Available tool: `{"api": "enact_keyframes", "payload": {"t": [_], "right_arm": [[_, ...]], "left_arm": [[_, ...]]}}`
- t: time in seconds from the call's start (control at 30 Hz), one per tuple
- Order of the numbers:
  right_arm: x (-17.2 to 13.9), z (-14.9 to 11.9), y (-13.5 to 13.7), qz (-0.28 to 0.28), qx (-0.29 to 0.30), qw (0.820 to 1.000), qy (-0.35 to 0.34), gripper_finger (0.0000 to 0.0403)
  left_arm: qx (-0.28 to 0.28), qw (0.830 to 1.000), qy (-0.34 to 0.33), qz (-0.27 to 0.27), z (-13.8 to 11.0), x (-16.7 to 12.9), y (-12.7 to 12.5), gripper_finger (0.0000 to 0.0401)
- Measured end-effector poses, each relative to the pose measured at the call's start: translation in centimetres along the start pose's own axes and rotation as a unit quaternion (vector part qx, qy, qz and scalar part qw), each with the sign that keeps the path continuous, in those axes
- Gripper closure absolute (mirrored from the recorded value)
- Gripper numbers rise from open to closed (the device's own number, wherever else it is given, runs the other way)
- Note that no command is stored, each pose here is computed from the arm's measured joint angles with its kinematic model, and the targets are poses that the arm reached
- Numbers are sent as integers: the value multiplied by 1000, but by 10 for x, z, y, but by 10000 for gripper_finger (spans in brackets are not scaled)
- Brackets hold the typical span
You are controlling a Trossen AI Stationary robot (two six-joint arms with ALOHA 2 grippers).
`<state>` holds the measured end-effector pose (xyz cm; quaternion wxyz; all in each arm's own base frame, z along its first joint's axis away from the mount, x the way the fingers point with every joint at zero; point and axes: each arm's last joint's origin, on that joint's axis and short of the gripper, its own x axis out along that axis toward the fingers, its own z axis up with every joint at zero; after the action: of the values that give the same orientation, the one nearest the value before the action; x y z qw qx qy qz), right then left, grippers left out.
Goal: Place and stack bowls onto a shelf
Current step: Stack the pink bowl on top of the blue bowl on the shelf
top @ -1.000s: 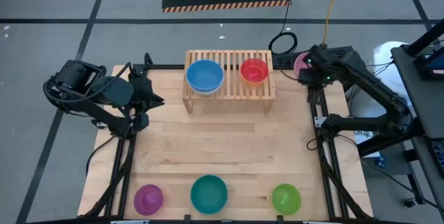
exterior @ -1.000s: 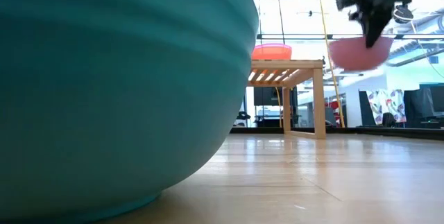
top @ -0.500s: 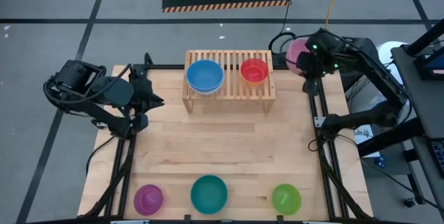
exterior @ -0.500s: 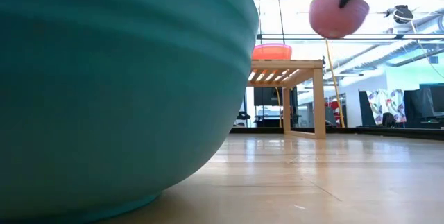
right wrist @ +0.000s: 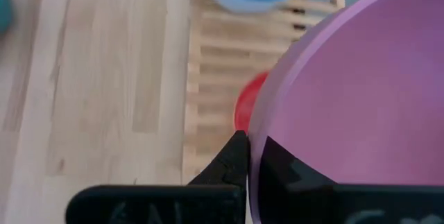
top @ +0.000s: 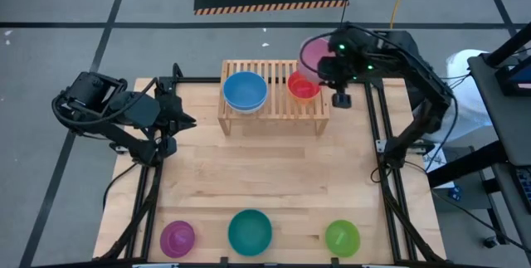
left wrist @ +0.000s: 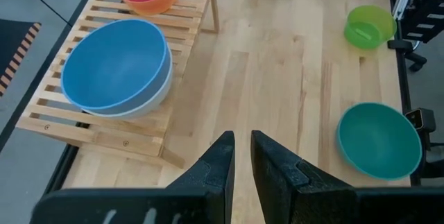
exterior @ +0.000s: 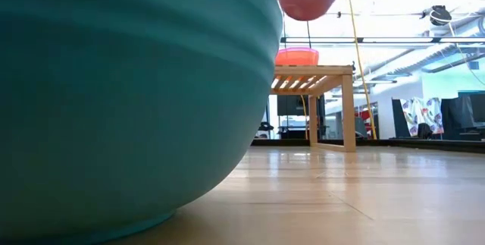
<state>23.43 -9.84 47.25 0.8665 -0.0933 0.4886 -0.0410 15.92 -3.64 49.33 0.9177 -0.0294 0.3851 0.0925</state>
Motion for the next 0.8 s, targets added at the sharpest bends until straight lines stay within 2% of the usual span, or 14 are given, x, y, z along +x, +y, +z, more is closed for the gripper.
{"api": "enact_keyframes", "payload": {"t": [0.3,0.47,0.63,0.8], "right_arm": [[22,34,19,30,-71,997,-15,403],[34,54,33,30,-114,991,-56,403],[38,64,41,35,-127,988,-82,403],[36,66,51,86,-121,984,-102,403]], "left_arm": [[17,1000,1,-1,0,0,0,345],[17,1000,1,-1,0,0,0,345],[28,1000,1,-1,0,0,0,345],[52,999,-9,-3,2,0,-1,345]]}}
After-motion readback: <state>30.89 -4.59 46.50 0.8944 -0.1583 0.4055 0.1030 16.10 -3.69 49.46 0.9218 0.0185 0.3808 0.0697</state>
